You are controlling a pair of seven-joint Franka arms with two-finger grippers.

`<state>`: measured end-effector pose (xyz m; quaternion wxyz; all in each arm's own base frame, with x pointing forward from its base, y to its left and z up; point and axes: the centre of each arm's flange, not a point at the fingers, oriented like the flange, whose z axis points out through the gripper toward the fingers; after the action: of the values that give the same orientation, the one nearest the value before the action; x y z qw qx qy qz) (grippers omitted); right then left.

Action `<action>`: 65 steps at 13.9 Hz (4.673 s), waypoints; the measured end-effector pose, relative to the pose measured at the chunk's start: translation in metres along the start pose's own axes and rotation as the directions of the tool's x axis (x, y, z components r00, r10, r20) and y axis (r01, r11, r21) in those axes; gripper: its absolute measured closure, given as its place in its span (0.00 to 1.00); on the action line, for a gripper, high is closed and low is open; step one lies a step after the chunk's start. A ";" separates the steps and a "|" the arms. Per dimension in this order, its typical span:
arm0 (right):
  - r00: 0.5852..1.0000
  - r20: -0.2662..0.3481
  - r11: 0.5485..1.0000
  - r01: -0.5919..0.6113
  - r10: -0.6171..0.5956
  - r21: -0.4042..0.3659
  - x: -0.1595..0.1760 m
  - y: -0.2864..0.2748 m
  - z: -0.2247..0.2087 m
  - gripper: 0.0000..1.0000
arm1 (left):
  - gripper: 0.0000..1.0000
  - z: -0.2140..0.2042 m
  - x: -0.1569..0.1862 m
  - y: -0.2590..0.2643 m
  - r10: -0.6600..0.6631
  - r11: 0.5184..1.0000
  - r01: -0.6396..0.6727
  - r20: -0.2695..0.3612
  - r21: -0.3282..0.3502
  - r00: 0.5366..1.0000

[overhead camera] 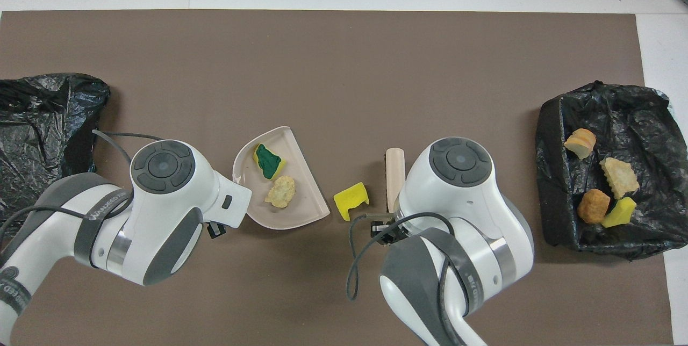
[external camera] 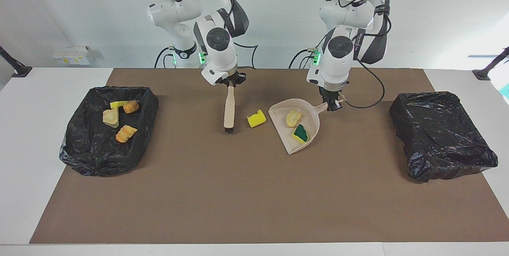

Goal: Sweep and dump trash in bin
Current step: 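Sweep the yellow sponge into the dustpan with the right gripper's brush, then carry the loaded dustpan with the left gripper to the nearer black bag, then tip the dustpan over the black bag with the left gripper, then lay the brush down on the table with the right gripper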

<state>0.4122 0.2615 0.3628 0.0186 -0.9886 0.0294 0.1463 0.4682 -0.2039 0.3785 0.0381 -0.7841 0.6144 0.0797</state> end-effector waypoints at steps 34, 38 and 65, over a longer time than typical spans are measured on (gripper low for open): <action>0.988 -0.118 0.992 0.090 -0.100 -0.086 -0.068 -0.171 0.045 0.74 | 0.68 -0.107 -0.226 -0.082 -0.632 0.775 0.630 -0.072 -0.046 0.772; 0.990 -0.116 0.993 0.075 -0.085 -0.087 -0.066 -0.170 0.043 0.74 | 0.68 -0.126 -0.329 -0.093 -0.692 0.716 0.684 -0.015 -0.140 0.722; 0.979 -0.007 0.977 0.202 -0.203 -0.068 -0.020 -0.029 -0.177 0.00 | 0.68 -0.153 -0.449 -0.174 -0.417 0.909 0.314 0.574 0.276 0.704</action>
<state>0.4457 0.2834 0.5389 0.0000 -0.9875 -0.0764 0.1377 0.5445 0.2440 0.5994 0.3149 -0.8140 0.4029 0.2755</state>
